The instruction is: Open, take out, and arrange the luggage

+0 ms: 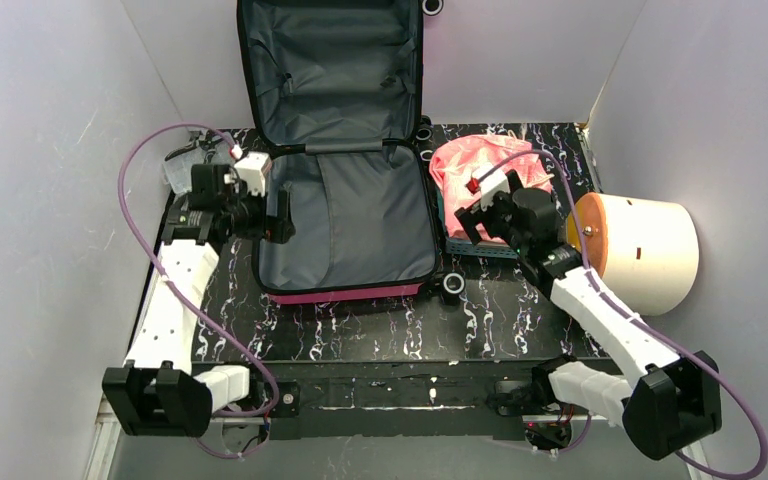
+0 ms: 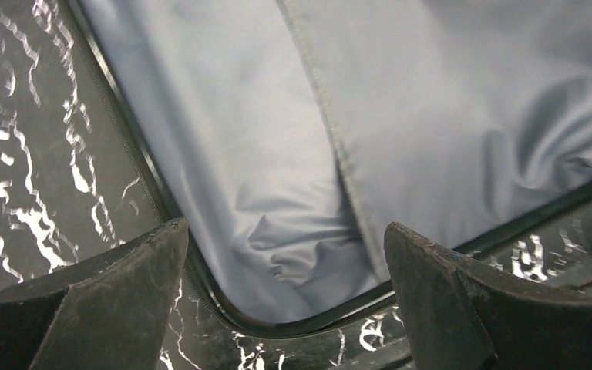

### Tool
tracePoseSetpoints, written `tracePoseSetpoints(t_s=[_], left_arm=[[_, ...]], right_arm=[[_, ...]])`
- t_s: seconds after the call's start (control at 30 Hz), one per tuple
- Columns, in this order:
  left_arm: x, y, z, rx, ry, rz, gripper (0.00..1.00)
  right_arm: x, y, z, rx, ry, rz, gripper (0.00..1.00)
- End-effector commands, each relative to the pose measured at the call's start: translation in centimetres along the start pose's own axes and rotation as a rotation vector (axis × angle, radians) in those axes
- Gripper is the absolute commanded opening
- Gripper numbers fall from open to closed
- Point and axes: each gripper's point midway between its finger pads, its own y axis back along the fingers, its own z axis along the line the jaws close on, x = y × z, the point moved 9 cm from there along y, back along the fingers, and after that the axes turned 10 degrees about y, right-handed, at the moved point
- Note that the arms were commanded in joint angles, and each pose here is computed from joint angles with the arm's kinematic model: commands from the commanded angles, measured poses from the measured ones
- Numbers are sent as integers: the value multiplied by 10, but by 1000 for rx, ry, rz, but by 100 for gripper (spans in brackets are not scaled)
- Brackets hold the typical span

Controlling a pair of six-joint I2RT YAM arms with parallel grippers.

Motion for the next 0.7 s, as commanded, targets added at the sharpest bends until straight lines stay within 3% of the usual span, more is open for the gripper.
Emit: tracePoseSetpoints(t_s=[0.0,0.17,0.27,0.47,0.67], left_arm=[[25,-2,21,-142,-7,-105,98],[55,2,35,-287,46,-187,98],[64,2,44,-355,5,-254,98],[87,-14,45,-221,20,-271,98],[105,-11,44,-213,2,-308,98]], right_arm=[[-10,8,7,89,-215,-250,98],[16,21,23,118,-244,-245,98],[32,29,27,175,-245,-211,98],[46,41,31,279,-276,-271,98],[50,50,41,262,-324,-346,98]])
